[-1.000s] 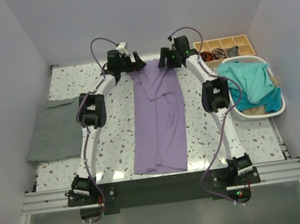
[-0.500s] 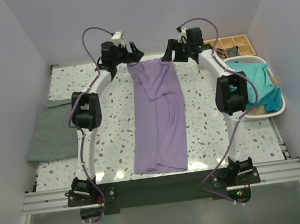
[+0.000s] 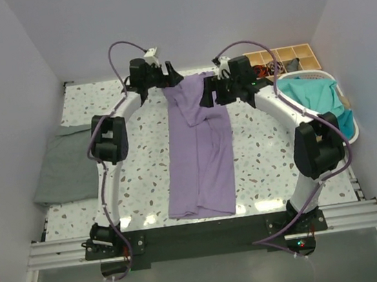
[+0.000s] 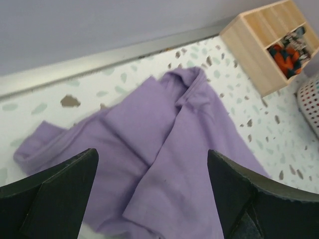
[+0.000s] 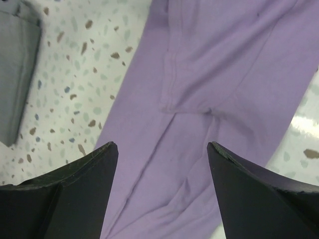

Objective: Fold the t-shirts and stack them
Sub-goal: Fold the tshirt

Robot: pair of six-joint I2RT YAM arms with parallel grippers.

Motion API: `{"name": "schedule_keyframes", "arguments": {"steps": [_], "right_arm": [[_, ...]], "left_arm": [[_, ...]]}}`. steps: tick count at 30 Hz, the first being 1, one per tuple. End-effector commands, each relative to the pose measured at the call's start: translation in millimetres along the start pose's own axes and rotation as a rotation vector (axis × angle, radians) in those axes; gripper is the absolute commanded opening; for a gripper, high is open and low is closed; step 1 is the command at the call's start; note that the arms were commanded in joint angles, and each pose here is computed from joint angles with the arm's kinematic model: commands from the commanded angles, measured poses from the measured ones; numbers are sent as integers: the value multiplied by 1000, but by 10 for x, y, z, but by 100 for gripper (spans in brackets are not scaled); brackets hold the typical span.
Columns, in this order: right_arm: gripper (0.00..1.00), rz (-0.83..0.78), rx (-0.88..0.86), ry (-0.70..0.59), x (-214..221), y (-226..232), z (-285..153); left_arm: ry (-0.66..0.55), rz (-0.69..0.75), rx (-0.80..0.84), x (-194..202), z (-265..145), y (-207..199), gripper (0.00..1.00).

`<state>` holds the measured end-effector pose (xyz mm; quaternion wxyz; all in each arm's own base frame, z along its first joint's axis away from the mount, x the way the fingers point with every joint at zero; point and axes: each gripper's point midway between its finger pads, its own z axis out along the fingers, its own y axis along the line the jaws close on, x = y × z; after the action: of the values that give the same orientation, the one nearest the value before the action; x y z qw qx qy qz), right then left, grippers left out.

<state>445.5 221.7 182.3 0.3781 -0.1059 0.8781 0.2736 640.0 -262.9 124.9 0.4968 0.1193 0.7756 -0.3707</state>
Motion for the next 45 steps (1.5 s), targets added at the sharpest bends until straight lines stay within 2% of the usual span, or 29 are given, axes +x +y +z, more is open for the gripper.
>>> {"name": "schedule_keyframes", "arguments": {"steps": [1, 9, 14, 18, 25, 30, 36, 39, 40, 42, 43, 44, 45], "right_arm": [[77, -39, 81, -11, 115, -143, -115], [77, -9, 78, 51, 458, -165, -67], [77, 19, 62, 87, 636, -102, -62], [77, 23, 51, 101, 726, -33, -108], [77, 29, 63, 138, 853, -36, -125], [77, 38, 55, 171, 906, -17, -90], [77, 51, 60, 178, 929, -9, -114], [77, 57, 55, 164, 895, 37, -217], [77, 61, 67, 177, 926, 31, -267], [78, 64, 132, 181, 928, -43, -382], [78, 71, 161, 216, 1015, -79, -460], [78, 73, 183, 232, 1070, -105, -507], [78, 77, 197, 250, 1134, -129, -557]], "left_arm": [[65, 29, -120, 275, -81, 302, 95], [128, 87, -253, 357, -132, 552, 97], [166, 71, -247, 557, 30, 697, 98], [132, 70, -211, 501, 131, 677, 100], [118, 45, -208, 649, 255, 834, 100], [-1, 118, -257, 257, 253, 942, 100], [-63, 146, -253, 90, 227, 1014, 100], [-71, 168, -243, -41, 153, 922, 100], [-102, 186, -237, -294, 66, 779, 100], [-91, 186, -247, -306, -58, 699, 100], [-147, 209, -246, -702, -249, 466, 100], [-104, 181, -258, -531, -344, 460, 100], [-102, 165, -260, -560, -452, 364, 100]]}}
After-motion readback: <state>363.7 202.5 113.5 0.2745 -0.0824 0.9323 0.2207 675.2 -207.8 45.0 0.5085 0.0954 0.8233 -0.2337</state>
